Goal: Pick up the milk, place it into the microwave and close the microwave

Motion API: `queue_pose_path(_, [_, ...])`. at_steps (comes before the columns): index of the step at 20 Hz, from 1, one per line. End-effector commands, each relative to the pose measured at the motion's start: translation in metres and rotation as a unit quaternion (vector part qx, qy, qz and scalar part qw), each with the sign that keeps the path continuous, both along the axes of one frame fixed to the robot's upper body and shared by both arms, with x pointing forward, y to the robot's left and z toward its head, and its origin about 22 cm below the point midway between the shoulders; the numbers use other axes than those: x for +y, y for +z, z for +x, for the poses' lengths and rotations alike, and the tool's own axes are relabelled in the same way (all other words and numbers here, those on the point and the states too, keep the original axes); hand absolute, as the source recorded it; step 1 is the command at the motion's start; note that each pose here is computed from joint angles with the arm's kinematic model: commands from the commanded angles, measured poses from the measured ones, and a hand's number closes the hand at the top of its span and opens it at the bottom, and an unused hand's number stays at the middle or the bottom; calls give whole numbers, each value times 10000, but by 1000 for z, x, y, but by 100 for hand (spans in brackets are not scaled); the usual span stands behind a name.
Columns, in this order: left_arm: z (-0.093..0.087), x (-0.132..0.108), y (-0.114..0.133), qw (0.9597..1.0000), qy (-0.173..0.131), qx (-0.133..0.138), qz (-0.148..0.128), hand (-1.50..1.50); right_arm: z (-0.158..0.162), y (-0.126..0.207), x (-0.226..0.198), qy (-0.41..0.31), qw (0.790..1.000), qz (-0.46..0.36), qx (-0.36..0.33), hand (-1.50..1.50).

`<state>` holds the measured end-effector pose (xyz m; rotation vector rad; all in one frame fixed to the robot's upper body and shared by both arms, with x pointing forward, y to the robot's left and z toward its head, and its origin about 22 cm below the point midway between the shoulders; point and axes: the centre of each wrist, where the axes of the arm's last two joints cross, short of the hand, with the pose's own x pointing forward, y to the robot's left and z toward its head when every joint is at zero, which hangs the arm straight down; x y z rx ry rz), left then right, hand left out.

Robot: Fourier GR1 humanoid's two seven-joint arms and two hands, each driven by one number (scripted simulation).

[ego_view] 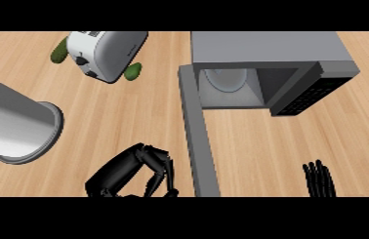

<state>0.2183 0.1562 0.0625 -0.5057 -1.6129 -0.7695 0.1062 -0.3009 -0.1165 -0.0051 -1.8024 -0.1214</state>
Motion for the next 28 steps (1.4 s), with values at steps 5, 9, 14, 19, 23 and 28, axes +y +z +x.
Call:
queue_pose_path(5, [-9,-74,-22,9962,-586,-378,514,150,-47,15,-42,92,9997,-69,-236,-150])
queue_pose_path(9, [5,-111,-38,9929,-621,-429,924,150,-40,30,-28,312,9980,110,-531,-150])
queue_pose_path(14, [-4,-140,-61,9925,-712,42,988,150,-27,58,-14,768,9932,331,-809,-150])
queue_pose_path(19, [3,-156,-64,9932,-381,263,1072,150,-22,81,-6,998,9881,337,-1117,-150])
queue_pose_path(23, [13,-156,-70,9977,-1,237,637,150,-16,94,4,1108,9854,399,-1229,-150])
queue_pose_path(28, [37,-156,-48,9981,559,202,-129,-150,-15,109,2,1396,9815,291,-1281,-150])
